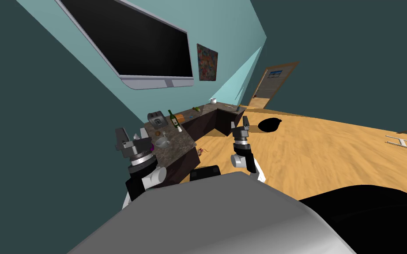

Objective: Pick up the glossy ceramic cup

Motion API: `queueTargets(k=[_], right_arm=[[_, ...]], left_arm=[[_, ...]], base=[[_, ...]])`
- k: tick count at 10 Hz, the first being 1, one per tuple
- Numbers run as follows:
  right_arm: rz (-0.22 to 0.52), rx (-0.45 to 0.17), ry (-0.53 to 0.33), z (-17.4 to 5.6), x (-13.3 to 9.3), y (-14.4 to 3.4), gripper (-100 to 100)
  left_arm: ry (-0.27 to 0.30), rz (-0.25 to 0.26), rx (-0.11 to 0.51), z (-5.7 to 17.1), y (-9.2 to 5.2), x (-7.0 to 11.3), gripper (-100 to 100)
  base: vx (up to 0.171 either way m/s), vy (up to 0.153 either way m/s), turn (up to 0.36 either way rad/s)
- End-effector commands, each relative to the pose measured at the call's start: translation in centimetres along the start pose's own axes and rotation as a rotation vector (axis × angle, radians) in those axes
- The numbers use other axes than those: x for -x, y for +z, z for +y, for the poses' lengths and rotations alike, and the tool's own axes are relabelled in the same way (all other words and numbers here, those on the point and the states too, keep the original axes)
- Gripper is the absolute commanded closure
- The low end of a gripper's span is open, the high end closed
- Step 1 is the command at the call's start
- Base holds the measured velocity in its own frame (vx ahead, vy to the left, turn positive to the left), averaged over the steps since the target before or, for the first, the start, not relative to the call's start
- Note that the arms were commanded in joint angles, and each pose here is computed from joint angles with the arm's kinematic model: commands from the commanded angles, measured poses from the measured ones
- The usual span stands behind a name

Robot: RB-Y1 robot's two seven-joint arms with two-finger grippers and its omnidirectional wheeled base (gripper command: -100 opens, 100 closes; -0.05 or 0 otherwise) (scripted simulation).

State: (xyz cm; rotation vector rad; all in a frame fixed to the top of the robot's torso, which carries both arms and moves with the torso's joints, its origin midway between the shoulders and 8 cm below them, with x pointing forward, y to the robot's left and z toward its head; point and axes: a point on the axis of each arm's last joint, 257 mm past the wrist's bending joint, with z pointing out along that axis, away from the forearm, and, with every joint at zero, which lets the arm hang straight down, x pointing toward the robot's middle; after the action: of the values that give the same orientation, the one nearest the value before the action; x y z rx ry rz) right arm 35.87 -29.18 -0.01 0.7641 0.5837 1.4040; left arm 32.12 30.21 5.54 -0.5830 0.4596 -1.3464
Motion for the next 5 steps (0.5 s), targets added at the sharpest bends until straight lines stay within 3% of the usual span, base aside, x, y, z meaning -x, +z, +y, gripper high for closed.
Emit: queueTargets(k=[1, 5], right_arm=[[0.0, 0.0, 0.0, 0.0, 0.0, 0.0, 0], [0.0, 0.0, 0.0, 0.0, 0.0, 0.0, 0]], left_arm=[[0.012, 0.015, 0.043, 1.4, -0.1, 0.5, -100], [0.035, 0.036, 0.173, 5.8, -0.6, 1.5, -100]], base=[[-0.022, -0.034, 0.026], [-0.042, -0.05, 0.016]])
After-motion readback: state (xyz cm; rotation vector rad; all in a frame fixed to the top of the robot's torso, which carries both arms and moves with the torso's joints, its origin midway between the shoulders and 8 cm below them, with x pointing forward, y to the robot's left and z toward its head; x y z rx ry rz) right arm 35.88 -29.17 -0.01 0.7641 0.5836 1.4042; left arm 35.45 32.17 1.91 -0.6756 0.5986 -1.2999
